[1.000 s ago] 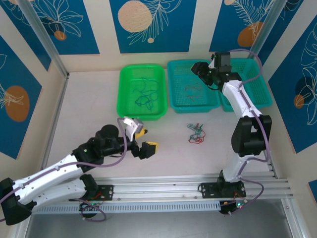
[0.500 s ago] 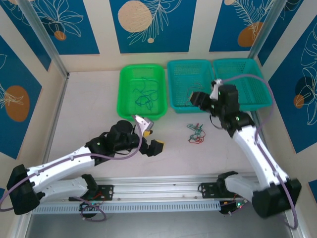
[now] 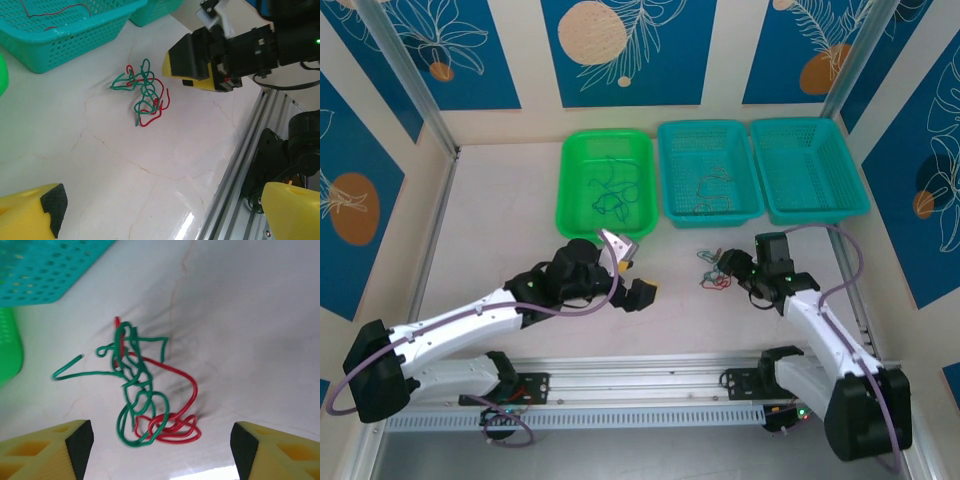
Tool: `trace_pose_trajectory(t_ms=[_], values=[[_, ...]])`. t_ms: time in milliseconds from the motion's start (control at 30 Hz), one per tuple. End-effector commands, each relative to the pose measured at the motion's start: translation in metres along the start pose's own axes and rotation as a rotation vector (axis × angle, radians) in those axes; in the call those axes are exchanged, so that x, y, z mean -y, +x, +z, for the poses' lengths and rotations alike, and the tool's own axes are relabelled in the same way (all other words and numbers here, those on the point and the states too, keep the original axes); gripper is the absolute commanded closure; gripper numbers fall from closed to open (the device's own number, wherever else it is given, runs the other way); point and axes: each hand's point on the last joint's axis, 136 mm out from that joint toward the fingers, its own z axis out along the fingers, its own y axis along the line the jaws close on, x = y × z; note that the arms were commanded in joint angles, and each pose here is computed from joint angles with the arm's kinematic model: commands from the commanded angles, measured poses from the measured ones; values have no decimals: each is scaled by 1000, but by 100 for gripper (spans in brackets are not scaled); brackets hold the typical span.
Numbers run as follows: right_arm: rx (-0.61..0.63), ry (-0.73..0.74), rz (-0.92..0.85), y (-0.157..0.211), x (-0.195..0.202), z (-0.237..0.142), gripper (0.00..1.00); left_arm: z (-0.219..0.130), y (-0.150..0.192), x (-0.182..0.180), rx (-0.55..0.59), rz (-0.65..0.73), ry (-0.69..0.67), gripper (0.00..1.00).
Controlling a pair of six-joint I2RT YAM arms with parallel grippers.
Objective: Untangle the cables
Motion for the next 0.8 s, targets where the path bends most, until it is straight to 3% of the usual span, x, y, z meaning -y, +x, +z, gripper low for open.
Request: trace_pose_trajectory(t_ms=[0, 100, 167, 267, 333, 500, 767], values=[[-8, -64, 19, -6, -9, 17, 25, -3, -11, 3, 36, -7, -5, 0], [-64, -142, -14, -2, -23, 34, 31, -5, -8, 0, 30, -11, -17, 0], [-119, -151, -39, 4, -28, 42, 40, -6, -6, -1, 27, -15, -23, 0], [-144, -139, -97, 12, -32, 48, 72, -6, -4, -5, 23, -26, -40, 0], [-132, -127, -154, 18, -36, 46, 88, -5, -1, -11, 11, -51, -72, 0], [-127, -177, -356, 48, -63, 29, 100, 2, 5, -26, -23, -127, -137, 0], [-175, -390, -495, 99, -106, -7, 100, 16, 21, -53, -53, -297, -196, 1]])
